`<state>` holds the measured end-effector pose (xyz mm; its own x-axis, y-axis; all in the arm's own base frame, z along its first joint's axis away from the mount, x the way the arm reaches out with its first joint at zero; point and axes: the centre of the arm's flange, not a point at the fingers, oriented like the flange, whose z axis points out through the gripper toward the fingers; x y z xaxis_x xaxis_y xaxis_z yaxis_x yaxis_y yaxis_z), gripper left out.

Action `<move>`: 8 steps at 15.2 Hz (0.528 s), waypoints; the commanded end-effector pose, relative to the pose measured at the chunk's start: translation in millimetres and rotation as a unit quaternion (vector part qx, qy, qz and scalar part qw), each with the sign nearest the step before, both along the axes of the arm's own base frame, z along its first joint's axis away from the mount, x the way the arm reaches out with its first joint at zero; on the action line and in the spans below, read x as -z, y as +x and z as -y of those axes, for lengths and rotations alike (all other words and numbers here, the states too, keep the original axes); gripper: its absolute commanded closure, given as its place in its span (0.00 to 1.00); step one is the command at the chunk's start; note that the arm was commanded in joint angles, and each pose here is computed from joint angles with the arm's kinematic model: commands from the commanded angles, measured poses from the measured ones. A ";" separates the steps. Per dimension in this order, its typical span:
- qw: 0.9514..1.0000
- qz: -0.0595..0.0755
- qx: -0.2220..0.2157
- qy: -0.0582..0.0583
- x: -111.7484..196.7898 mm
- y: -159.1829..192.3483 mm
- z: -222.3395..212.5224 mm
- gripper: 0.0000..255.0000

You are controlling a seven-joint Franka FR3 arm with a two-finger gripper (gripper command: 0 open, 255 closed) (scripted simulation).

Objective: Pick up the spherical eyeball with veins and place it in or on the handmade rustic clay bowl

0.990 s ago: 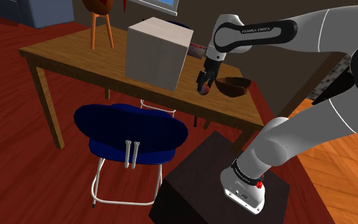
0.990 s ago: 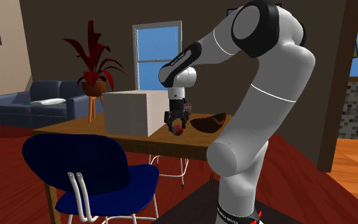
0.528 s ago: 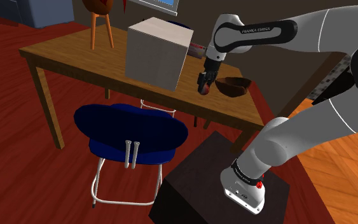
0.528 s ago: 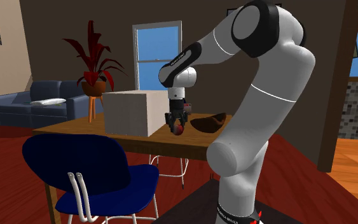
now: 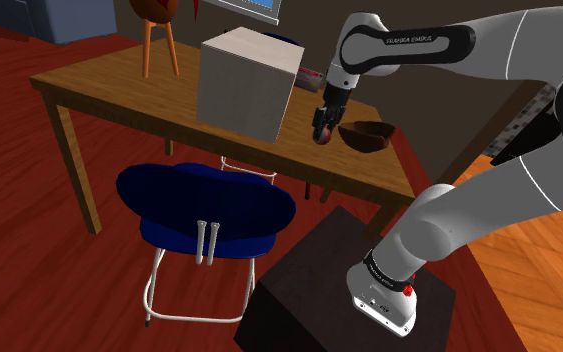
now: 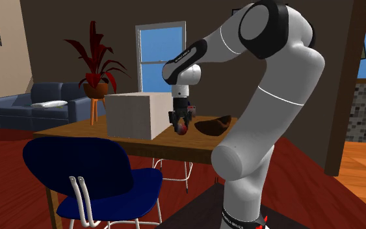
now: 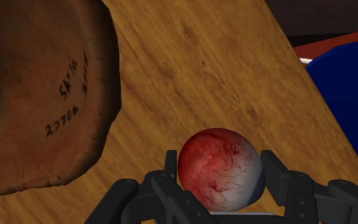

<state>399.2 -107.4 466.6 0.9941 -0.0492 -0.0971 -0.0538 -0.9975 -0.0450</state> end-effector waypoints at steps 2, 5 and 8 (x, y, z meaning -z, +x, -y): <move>1.000 0.000 0.000 0.000 -16.5 0.7 0.8 1.00; 1.000 0.000 0.000 0.000 -32.4 0.7 0.8 1.00; 1.000 0.000 0.000 0.000 -48.2 0.7 0.8 1.00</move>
<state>399.9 -107.3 510.3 0.9941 -0.0493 -0.0971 -0.0539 -0.9975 -0.0450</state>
